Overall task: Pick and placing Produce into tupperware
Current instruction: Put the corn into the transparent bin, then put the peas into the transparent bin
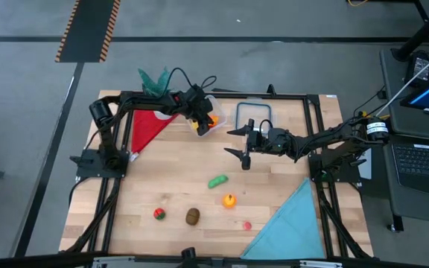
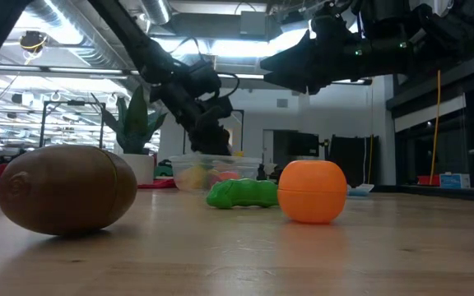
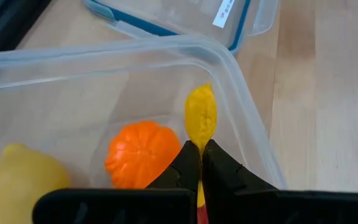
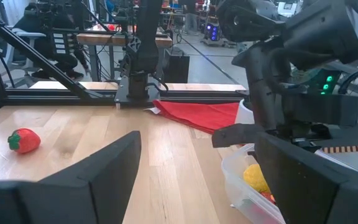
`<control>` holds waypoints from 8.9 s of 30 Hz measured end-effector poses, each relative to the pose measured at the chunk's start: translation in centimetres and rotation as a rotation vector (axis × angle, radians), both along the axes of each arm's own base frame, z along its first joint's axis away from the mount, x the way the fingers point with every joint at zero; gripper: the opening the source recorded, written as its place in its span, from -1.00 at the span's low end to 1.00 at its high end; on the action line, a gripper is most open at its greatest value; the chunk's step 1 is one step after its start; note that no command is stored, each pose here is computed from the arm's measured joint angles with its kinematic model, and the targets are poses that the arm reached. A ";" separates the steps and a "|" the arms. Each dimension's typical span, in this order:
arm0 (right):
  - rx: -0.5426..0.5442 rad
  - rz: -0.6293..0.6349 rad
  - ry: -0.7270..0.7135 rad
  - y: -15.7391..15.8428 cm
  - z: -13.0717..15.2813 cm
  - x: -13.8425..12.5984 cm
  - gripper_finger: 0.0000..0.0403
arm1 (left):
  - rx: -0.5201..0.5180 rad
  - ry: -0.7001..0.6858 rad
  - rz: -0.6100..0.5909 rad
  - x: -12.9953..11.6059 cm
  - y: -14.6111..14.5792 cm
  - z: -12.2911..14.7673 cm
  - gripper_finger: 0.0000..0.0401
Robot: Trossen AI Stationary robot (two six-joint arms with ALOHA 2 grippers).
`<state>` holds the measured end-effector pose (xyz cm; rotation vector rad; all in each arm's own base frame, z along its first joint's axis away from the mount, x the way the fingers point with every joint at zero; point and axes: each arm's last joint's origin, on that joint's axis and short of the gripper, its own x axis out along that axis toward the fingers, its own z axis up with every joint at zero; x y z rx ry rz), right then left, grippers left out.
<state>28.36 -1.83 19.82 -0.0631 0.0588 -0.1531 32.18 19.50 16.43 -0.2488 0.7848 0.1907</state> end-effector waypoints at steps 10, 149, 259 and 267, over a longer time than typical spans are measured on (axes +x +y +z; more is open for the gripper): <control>0.000 0.000 0.000 0.0 0.0 0.0 0.57 | 0.049 0.002 -0.025 0.3 -0.3 0.1 -0.83; 0.218 0.372 0.842 5.3 -8.4 8.4 0.52 | 0.239 -0.701 -0.446 -14.8 -23.6 2.0 -0.72; 0.004 0.254 -0.158 -1.4 -1.5 1.0 -0.38 | 0.335 -0.800 -0.040 -14.4 -20.6 3.6 -0.43; -0.013 0.274 -0.189 -0.8 -0.6 2.2 -0.38 | 0.329 -0.815 -0.045 -13.2 -20.3 2.8 -0.51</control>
